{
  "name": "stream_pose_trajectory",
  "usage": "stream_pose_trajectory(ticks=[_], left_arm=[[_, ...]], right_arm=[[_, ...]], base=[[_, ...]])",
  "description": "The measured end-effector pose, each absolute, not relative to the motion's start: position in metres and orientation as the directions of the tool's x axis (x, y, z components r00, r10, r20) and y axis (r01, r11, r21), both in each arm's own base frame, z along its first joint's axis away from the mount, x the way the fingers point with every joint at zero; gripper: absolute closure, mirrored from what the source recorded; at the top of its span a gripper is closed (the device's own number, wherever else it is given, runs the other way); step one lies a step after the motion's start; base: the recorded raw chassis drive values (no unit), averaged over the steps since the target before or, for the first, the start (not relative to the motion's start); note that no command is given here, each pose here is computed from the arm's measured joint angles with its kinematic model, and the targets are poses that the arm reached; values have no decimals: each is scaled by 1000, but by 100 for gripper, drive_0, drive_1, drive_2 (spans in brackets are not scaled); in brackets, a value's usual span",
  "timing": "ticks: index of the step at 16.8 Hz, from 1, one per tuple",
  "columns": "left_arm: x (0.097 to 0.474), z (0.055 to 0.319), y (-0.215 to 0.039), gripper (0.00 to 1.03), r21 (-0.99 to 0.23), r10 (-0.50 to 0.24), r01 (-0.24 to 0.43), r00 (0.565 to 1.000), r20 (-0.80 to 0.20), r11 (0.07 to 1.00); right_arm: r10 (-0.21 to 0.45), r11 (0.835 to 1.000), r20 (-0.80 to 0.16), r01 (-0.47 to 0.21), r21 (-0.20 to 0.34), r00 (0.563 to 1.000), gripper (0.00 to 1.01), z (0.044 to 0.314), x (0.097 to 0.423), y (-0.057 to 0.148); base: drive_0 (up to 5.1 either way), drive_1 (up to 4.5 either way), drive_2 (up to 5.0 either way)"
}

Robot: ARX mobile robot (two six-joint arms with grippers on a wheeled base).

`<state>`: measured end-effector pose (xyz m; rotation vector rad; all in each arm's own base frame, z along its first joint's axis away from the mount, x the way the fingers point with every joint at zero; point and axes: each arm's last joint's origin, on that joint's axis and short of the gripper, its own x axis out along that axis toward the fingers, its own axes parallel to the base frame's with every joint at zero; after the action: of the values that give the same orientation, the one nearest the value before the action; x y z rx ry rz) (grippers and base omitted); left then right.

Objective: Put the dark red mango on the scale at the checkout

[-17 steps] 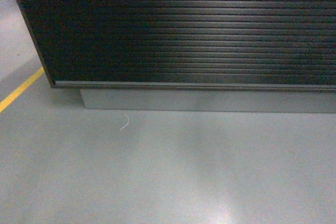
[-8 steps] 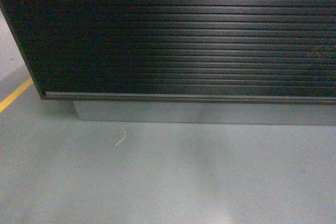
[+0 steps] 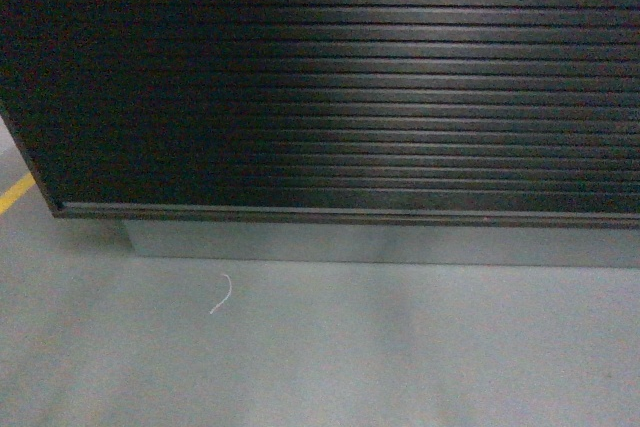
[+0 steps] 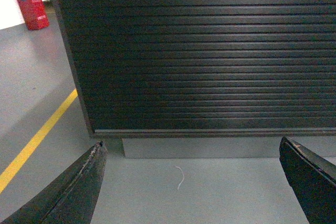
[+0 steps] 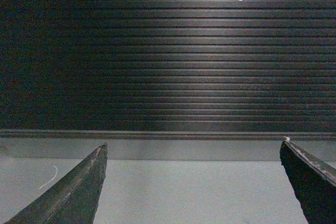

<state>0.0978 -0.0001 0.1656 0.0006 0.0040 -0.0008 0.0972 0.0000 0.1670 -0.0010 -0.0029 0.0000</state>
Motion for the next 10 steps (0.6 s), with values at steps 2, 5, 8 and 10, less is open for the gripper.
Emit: stream_pose_trajectory(ticks=[2, 5, 8, 10], left_arm=[[98, 166, 0, 5, 1, 0, 0, 1000, -4, 1000], [98, 165, 0, 5, 1, -1, 1, 1000, -5, 1000], [98, 166, 0, 5, 1, 0, 0, 1000, -4, 1000], [98, 166, 0, 5, 1, -1, 1, 1000, -4, 1000]], right_arm=[[0, 1000, 4, 0, -1, 1000, 3, 167, 97, 0], [0, 1000, 2, 0, -1, 1000, 3, 167, 97, 0], [0, 1000, 4, 0, -1, 1000, 3, 167, 97, 0], [0, 1000, 4, 0, -1, 1000, 3, 167, 97, 0]], base=[[-15, 255, -284], [-4, 266, -273], [-7, 263, -277], [-9, 261, -278]])
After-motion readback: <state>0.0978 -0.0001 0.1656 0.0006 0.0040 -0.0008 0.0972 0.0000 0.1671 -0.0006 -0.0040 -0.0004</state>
